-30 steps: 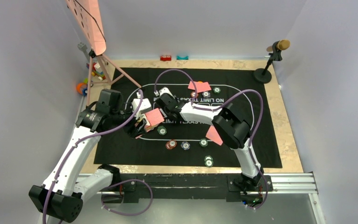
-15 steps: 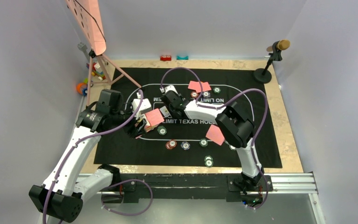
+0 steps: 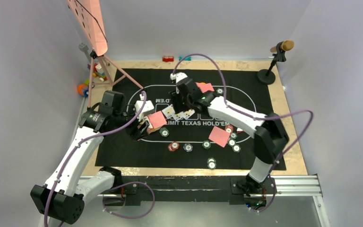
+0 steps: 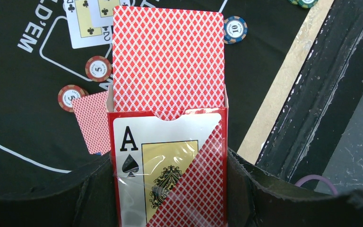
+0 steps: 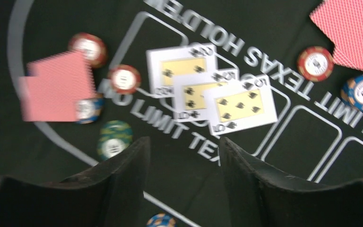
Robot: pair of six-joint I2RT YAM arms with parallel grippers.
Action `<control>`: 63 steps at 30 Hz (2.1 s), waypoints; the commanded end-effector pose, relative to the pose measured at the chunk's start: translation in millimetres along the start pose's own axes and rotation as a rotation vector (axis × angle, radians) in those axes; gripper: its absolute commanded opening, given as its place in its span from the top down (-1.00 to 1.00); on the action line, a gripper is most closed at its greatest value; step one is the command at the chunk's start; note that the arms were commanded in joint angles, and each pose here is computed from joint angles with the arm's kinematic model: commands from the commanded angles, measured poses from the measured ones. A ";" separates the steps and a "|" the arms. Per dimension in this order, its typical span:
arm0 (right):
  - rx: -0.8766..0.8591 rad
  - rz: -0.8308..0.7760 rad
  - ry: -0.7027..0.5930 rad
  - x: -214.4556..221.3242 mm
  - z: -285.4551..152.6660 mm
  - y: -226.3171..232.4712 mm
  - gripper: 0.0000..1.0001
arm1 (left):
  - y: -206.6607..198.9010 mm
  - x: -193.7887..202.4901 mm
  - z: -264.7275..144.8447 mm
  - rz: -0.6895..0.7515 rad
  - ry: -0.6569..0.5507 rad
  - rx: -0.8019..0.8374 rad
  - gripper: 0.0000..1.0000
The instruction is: Distribute texas hold em gaming equipment
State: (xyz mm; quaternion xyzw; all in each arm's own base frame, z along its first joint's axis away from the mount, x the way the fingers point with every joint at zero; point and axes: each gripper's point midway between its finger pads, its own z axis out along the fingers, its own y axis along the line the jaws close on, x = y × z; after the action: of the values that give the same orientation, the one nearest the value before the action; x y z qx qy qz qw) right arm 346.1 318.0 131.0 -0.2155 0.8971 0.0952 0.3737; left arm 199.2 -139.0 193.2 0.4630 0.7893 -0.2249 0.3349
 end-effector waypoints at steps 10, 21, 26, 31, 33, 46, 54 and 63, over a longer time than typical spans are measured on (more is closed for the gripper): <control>-0.787 0.246 -0.120 -68.1 -126.6 81.2 -0.84 | 18.6 -19.6 15.5 0.033 -0.049 0.018 1.00; -0.837 0.273 -0.009 -42.6 -99.2 92.6 -0.93 | 30.2 -37.2 25.1 0.046 -0.072 0.046 1.00; -0.843 0.282 0.029 -32.1 -92.3 94.5 -0.96 | 30.6 -39.6 25.2 0.045 -0.076 0.050 1.00; -0.872 0.302 0.033 -29.2 -92.4 98.4 -0.97 | 27.3 -43.0 19.9 0.044 -0.088 0.047 1.00; -0.880 0.307 0.041 -28.0 -91.2 99.8 -0.97 | 26.6 -43.5 18.2 0.043 -0.090 0.043 1.00; -0.946 0.366 0.050 -27.2 -84.7 109.3 -0.97 | 19.0 -44.2 10.2 0.038 -0.106 0.039 1.00; -1.031 0.411 0.041 -40.6 -87.9 119.5 -0.97 | 16.7 -40.3 10.0 0.036 -0.101 0.040 1.00; -1.004 0.447 0.059 -36.0 -78.2 112.1 -0.79 | 16.1 -38.7 10.9 0.034 -0.099 0.043 1.00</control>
State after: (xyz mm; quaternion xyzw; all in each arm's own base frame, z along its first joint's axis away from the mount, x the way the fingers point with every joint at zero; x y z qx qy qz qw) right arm 264.0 403.1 200.9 -0.1714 0.7901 0.5655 0.1629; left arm 228.8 -154.1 194.3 0.4672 0.7797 -0.2445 0.3377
